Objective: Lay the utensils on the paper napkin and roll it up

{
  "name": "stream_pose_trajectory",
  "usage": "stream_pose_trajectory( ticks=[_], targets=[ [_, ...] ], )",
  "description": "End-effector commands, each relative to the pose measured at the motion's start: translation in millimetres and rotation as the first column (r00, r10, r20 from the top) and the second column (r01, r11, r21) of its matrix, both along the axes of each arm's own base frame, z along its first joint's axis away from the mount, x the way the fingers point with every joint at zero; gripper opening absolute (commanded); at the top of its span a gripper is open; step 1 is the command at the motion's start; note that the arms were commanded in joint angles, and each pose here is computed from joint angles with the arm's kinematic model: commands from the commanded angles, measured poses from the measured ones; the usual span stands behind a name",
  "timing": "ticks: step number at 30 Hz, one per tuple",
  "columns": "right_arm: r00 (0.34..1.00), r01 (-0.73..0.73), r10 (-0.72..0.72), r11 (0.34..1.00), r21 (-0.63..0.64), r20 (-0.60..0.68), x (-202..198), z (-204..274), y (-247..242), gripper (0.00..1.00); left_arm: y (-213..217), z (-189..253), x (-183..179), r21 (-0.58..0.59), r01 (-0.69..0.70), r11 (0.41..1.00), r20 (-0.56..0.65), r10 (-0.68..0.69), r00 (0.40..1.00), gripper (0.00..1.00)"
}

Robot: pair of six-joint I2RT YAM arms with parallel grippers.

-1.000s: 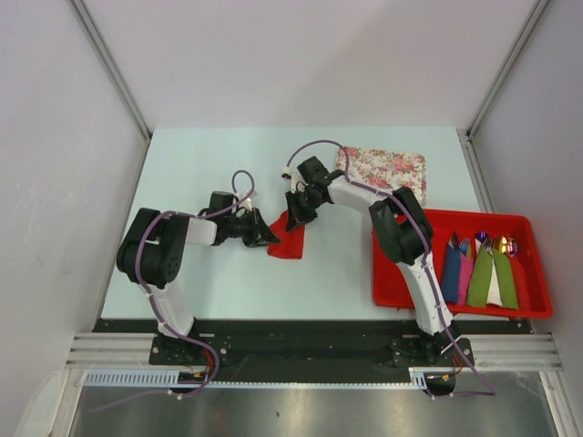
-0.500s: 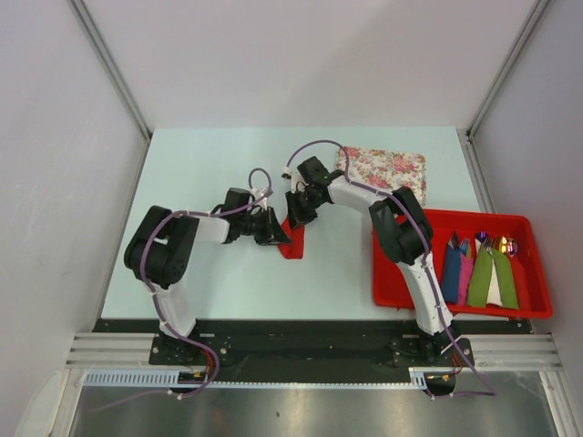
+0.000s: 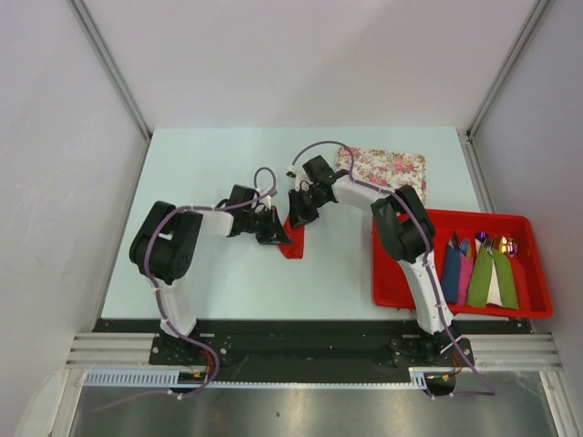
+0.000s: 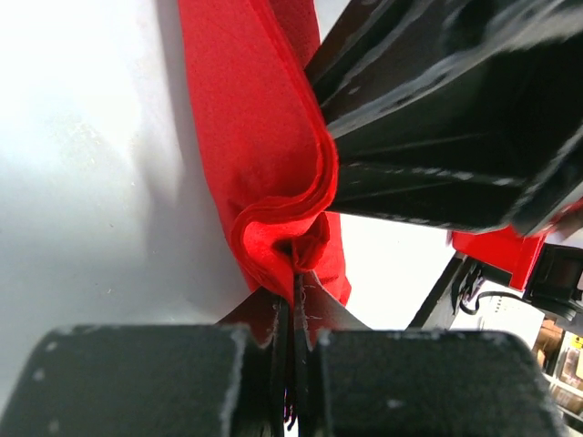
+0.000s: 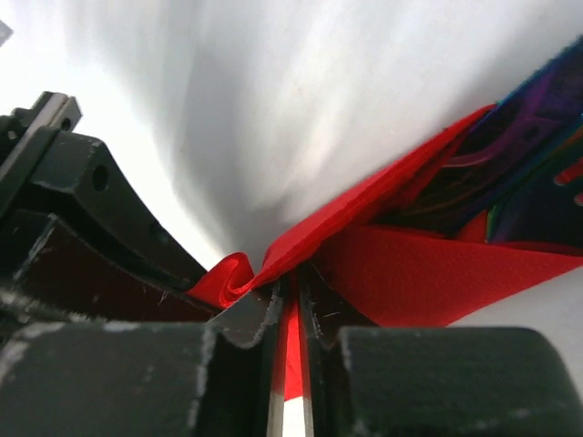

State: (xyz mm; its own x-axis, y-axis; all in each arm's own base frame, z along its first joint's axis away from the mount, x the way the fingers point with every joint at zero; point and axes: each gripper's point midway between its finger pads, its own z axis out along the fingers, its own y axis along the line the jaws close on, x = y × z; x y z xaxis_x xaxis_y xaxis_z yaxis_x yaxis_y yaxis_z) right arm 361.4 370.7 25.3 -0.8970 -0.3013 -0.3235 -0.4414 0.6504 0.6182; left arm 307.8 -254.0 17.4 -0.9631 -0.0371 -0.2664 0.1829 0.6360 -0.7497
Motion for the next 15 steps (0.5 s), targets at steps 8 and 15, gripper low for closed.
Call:
stream_pose_trajectory(
  ticks=[8,15],
  targets=[
    [0.999,0.026,-0.017,0.972,0.236,-0.038,5.1,67.5,-7.2,0.13,18.4,-37.5,-9.2,0.153,-0.011,0.988,-0.053,0.019,0.998,0.0],
    [0.997,0.049,-0.041,0.988,0.143,-0.062,2.6,24.0,-17.5,0.07,16.3,-32.5,-5.8,0.143,-0.009,0.99,-0.04,0.015,0.999,0.0]
  ],
)
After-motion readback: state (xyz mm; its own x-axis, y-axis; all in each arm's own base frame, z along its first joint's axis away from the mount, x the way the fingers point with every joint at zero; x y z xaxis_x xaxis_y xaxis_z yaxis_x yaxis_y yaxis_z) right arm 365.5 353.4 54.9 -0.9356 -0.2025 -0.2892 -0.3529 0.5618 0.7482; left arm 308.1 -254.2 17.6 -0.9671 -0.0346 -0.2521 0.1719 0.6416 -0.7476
